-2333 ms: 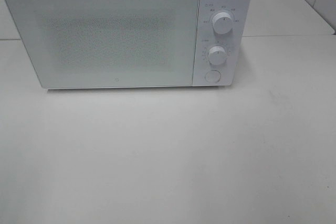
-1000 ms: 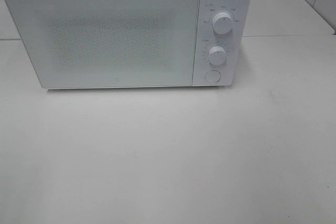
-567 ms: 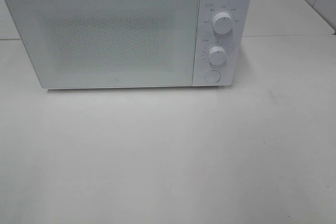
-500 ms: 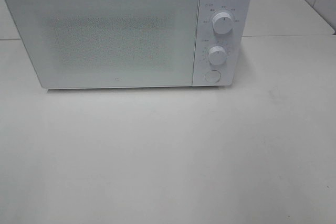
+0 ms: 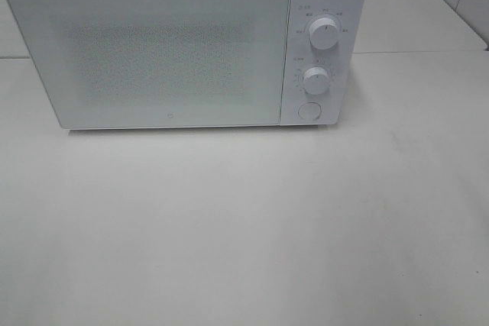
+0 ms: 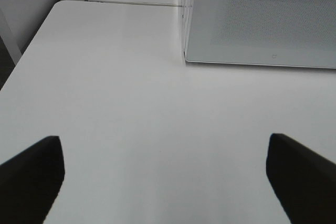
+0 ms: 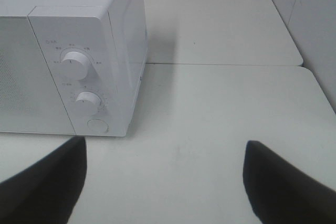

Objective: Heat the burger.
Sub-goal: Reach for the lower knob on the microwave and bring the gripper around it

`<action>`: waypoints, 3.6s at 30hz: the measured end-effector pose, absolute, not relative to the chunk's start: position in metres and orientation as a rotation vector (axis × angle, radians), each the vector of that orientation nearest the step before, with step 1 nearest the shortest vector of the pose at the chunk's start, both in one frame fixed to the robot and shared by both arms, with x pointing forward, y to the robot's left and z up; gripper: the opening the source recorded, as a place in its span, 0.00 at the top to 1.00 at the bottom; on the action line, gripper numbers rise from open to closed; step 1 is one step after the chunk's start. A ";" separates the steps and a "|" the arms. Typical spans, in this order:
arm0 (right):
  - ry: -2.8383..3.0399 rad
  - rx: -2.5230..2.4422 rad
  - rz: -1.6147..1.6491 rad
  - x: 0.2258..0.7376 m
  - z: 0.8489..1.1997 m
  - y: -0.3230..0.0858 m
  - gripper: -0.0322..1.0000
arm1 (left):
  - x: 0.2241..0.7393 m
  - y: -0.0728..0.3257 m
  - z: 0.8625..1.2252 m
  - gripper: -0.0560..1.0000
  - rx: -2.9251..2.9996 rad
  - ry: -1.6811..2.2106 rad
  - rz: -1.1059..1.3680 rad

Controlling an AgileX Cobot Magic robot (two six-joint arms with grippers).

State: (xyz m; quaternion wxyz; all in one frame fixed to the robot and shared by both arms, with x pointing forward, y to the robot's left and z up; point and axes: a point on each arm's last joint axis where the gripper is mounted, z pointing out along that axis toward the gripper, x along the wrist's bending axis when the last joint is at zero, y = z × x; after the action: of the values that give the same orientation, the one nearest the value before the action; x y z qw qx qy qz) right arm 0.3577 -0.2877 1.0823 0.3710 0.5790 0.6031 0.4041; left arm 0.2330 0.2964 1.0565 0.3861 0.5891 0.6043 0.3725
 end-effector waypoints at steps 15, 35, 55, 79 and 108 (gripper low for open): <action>1.599 1.465 1.059 0.412 1.064 -0.275 0.23 | 0.233 0.296 1.056 0.01 1.500 1.539 0.948; 1.640 1.436 1.131 0.481 1.016 -0.257 0.23 | 0.233 0.296 1.056 0.01 1.500 1.539 0.948; 1.453 1.305 1.082 0.489 0.961 -0.231 0.23 | 0.233 0.296 1.056 0.01 1.500 1.539 0.948; 1.417 1.272 1.078 0.477 0.925 -0.159 0.23 | 0.233 0.296 1.056 0.01 1.500 1.539 0.948; 1.410 1.378 1.107 0.491 0.897 -0.142 0.23 | 0.233 0.296 1.056 0.01 1.500 1.538 0.947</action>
State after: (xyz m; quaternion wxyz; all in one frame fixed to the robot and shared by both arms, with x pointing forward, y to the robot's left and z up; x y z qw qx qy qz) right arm 0.4906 -0.1423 0.8970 0.4263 0.5513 0.5641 0.4429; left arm 0.2330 0.2963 1.0565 0.3864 0.5891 0.6043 0.3721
